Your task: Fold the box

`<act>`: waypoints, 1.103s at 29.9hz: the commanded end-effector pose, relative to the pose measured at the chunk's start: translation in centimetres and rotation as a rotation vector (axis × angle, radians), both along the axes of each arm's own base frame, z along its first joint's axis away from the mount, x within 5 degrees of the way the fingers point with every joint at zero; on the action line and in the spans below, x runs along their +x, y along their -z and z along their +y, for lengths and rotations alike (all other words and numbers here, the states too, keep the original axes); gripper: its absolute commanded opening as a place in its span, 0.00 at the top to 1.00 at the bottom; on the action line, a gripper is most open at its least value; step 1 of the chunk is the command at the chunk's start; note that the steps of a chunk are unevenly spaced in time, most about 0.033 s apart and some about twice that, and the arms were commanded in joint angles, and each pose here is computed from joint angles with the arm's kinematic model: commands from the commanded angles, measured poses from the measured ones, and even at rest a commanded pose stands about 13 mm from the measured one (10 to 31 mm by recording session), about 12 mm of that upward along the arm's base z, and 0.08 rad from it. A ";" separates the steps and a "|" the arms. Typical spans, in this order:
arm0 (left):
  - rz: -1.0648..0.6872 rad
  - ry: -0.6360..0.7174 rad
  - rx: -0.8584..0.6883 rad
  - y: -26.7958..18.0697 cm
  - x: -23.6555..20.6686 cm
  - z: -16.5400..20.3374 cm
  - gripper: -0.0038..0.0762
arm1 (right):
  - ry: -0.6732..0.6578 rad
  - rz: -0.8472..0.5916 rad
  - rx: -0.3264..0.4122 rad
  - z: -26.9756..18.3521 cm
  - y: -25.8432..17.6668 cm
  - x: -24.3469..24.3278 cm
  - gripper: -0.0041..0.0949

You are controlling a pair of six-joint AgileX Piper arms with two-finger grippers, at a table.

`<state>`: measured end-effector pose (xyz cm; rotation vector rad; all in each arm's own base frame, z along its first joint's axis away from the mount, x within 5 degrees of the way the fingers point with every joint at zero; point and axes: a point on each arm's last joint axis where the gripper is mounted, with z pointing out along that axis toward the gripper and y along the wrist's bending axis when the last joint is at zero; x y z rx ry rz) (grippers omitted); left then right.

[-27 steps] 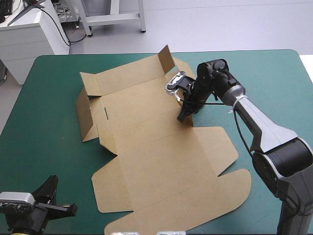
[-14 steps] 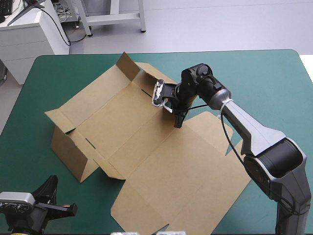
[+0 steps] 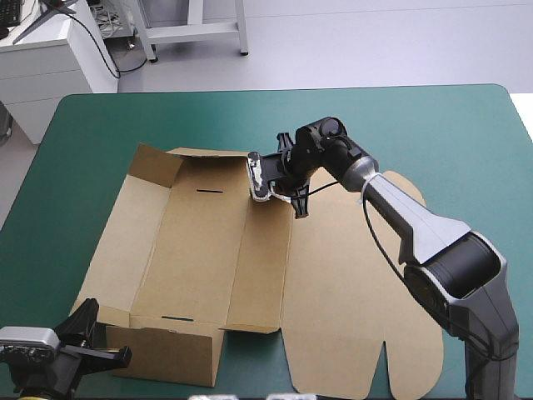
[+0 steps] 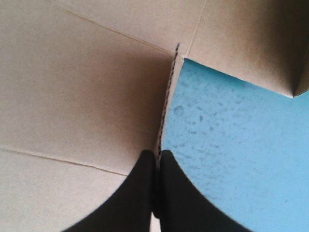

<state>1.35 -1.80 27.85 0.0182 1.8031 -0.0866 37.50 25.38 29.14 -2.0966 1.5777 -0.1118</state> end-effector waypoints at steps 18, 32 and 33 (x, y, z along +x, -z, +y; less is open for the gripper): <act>-0.099 -0.003 -0.018 -1.3 -0.2 0.0 0.96 | 0.155 -0.067 0.155 0.0 -2.9 0.4 0.34; -0.098 -0.004 -0.019 -1.3 -0.2 0.0 0.96 | 0.715 -0.033 0.203 -2.9 -4.9 0.2 0.41; -0.098 -0.004 -0.019 -1.3 -0.2 0.0 0.96 | 0.776 -0.032 0.224 -3.2 -5.1 0.2 0.52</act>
